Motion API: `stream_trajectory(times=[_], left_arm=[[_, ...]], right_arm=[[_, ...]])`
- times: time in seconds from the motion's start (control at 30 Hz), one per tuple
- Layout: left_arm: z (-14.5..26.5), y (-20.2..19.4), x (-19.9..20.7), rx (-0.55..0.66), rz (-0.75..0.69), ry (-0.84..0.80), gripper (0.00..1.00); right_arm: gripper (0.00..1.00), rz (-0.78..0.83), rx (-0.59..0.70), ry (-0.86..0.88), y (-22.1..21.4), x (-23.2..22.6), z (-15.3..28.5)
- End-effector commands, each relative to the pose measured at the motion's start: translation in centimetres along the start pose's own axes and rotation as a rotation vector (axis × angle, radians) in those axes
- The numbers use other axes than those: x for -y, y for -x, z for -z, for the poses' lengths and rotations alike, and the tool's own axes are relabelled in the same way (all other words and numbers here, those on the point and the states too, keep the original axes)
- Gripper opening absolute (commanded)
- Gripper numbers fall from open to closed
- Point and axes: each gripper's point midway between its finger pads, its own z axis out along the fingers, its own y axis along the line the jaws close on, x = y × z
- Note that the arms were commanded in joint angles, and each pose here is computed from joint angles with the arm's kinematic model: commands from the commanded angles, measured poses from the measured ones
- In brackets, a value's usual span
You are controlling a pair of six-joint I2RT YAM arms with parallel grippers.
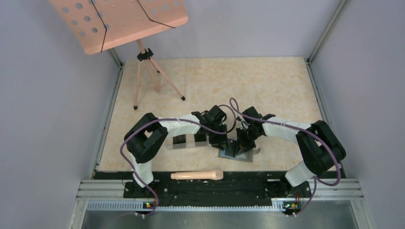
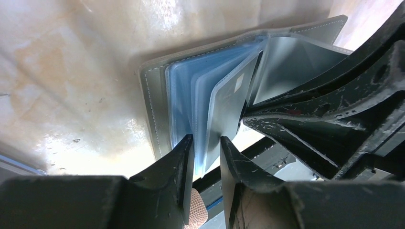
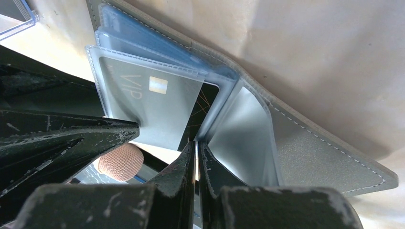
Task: Put the credit cards into the card holder
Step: Turn over the card slot in the card holder.
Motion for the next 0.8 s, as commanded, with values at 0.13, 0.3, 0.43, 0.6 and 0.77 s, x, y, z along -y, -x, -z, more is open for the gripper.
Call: stream_trajectory(times=[0.13,0.3,0.43,0.6,0.77], left_arm=[[1.5,1.2,1.6,0.053,-0.083,0.032,0.37],[1.7,1.1,0.3,0.054,-0.094,0.135,0.42],[2.0,1.3,-0.2,0.070,-0.098,0.173,0.44],[2.4,1.6,0.8,0.098,-0.125,0.130,0.39],[1.9,1.4,2.0,0.085,-0.134,0.069,0.35]], right_arm=[[0.04,0.027,0.010,-0.008,0.5,-0.1,-0.6],[0.04,0.026,0.008,-0.006,0.6,-0.2,-0.6],[0.04,0.024,0.003,-0.007,0.4,-0.1,-0.7],[0.00,0.022,0.002,-0.006,0.3,-0.1,-0.8],[0.00,0.022,-0.001,-0.008,0.4,0.0,-0.9]])
